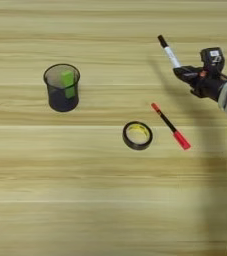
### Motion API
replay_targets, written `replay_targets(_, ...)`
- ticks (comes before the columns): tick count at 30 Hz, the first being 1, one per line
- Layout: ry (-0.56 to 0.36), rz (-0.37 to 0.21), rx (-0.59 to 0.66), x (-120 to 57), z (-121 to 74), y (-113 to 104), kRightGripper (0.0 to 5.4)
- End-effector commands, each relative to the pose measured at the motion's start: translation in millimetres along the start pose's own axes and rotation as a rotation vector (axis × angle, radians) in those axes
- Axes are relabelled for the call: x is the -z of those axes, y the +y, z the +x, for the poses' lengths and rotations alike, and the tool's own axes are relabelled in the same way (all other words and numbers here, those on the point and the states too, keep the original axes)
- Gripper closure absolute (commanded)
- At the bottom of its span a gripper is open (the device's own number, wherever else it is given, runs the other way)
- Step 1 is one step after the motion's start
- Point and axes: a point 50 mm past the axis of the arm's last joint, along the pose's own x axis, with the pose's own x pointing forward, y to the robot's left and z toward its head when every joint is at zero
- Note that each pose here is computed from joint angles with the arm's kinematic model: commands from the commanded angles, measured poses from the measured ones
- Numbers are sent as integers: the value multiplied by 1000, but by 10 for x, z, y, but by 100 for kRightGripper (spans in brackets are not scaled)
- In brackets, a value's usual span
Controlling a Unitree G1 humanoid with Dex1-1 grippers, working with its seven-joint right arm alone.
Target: Move the objects on the table
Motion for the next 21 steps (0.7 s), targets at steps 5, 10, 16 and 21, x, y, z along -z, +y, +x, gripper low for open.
replay_targets(5, -17, -57, 132, 24, -240, -178, 464)
replay_targets(10, 74, -39, 145, 297, -283, -163, 464)
replay_targets(16, 129, -9, 145, 476, -355, -129, 464)
replay_targets(21, 150, 9, 146, 551, -398, -112, 464)
